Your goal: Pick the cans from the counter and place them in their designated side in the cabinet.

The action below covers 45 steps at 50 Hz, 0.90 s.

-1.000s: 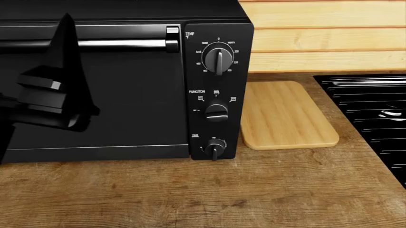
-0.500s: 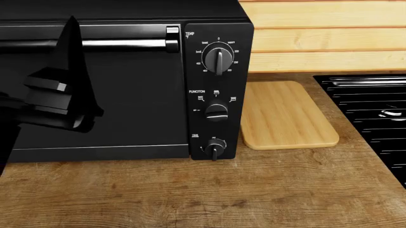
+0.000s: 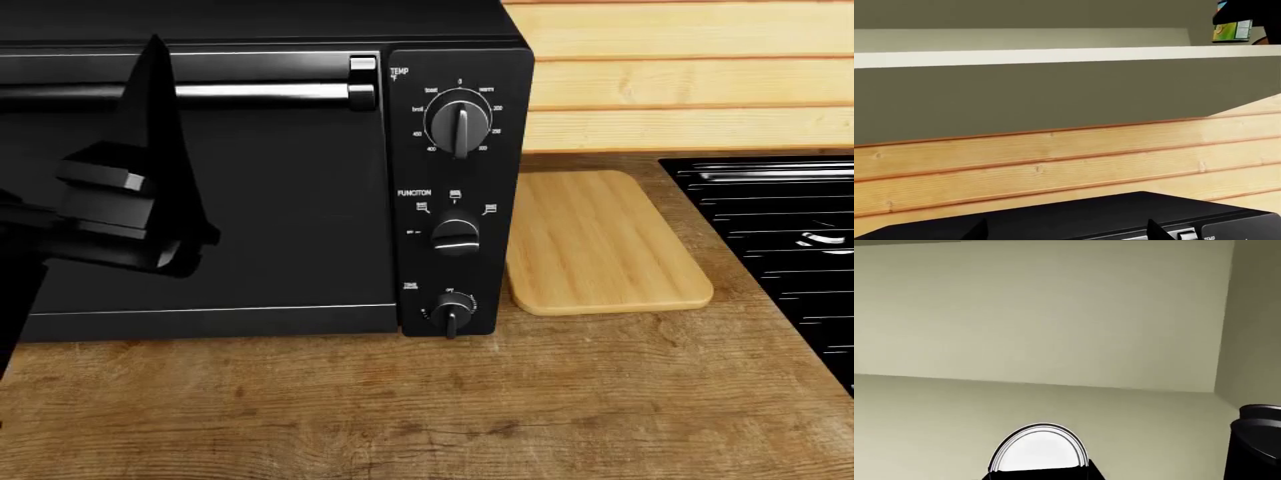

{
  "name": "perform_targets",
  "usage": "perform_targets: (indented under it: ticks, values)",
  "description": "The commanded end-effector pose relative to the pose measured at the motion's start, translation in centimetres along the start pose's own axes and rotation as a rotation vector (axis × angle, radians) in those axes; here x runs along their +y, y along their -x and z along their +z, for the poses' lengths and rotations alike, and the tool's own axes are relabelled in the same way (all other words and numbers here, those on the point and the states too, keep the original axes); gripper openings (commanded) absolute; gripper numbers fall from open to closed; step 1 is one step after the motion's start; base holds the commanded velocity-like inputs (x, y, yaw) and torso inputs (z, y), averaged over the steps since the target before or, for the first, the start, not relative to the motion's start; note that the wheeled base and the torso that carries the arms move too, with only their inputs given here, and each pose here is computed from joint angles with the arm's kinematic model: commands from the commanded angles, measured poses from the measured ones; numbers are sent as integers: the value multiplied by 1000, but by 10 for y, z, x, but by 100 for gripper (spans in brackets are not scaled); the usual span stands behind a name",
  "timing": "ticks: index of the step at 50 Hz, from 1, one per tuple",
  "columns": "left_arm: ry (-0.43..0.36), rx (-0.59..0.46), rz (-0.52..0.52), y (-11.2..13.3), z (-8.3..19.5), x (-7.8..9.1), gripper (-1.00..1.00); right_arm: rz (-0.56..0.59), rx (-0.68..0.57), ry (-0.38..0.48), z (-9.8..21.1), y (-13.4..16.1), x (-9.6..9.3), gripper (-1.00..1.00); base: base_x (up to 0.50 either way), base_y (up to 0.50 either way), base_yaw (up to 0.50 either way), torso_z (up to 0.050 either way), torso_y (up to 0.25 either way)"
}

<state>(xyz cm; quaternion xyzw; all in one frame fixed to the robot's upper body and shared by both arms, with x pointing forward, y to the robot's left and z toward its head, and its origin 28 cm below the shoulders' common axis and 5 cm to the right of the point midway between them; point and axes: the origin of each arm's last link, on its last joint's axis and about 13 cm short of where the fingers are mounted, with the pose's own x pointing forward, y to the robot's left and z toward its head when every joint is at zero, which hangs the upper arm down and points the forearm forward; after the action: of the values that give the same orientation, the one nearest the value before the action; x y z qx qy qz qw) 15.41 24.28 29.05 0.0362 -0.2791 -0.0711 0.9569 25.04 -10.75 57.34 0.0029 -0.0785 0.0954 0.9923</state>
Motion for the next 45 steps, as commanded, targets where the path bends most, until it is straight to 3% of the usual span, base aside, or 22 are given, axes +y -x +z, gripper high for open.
perform_targets:
  ticks: [1, 30, 31, 45]
  values:
    - [0, 1, 2, 0, 0, 1, 100, -13, 5, -58, 1, 0, 1, -100, 0, 0, 0, 0, 0]
    - [1, 0, 1, 0, 2, 0, 100, -32, 39, -65, -3, -5, -4, -100, 0, 0, 0, 0, 1]
    - [1, 0, 1, 0, 1, 0, 100, -30, 39, -64, -4, -5, -4, 100, 0, 0, 0, 0, 0]
    - [3, 1, 3, 1, 1, 1, 100, -14, 32, -53, -3, -5, -3, 100, 0, 0, 0, 0, 0]
